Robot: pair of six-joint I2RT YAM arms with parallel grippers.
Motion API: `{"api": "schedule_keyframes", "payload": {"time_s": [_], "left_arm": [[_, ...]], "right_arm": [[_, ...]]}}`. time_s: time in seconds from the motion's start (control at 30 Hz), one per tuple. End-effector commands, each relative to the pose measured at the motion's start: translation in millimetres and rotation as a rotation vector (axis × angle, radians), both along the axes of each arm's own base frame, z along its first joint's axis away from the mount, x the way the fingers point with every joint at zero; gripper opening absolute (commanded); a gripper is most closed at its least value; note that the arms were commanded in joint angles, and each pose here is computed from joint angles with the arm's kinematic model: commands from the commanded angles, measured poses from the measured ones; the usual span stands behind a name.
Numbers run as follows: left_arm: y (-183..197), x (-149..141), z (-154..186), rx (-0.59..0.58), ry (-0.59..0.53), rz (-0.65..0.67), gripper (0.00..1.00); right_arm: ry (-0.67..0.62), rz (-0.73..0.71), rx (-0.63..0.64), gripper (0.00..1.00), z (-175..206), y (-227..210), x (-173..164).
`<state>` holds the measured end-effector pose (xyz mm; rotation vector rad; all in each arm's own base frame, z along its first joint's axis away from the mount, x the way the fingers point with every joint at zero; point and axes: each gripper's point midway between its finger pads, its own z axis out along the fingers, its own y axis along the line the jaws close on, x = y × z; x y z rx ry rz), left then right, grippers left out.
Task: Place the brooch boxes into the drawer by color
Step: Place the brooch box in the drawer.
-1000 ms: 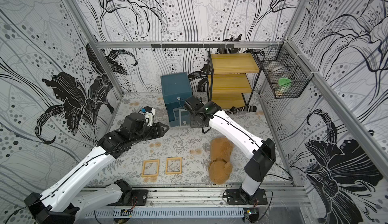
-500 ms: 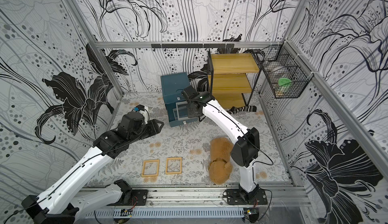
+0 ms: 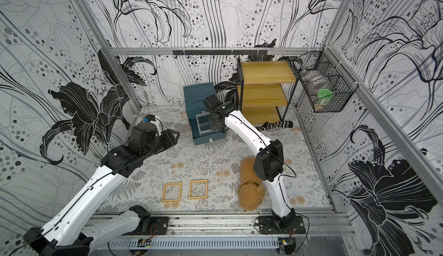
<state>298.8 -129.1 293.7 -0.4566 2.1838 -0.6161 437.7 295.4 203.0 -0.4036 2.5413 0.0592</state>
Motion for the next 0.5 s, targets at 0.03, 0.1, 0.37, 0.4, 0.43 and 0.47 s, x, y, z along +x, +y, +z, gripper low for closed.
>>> {"api": "schedule_keyframes", "payload": {"time_s": [0.03, 0.1, 0.37, 0.4, 0.43, 0.47], "left_arm": [[0.4, 4.6, 12.1, -0.009, -0.035, -0.009, 0.43], [0.8, 4.2, 11.2, -0.01, -0.033, -0.009, 0.43], [1.8, 2.8, 7.9, -0.011, -0.025, -0.009, 0.43], [2.2, 3.2, 7.7, -0.011, -0.024, -0.008, 0.43], [2.3, 2.9, 8.0, -0.012, -0.025, -0.008, 0.43], [2.7, 3.1, 8.0, -0.011, -0.025, -0.007, 0.43]], "right_arm": [[-0.015, 0.024, -0.006, 0.0, -5.5, 5.0, 10.6], [-0.018, 0.025, -0.001, 0.0, -8.0, 5.2, 14.5], [0.013, 0.029, 0.005, 0.0, -26.7, 8.1, 23.0], [0.016, 0.031, 0.005, 0.0, -28.4, 9.1, 22.9], [0.021, 0.03, 0.007, 0.0, -30.5, 9.4, 22.9], [0.024, 0.031, 0.007, 0.0, -32.0, 9.6, 22.7]]}}
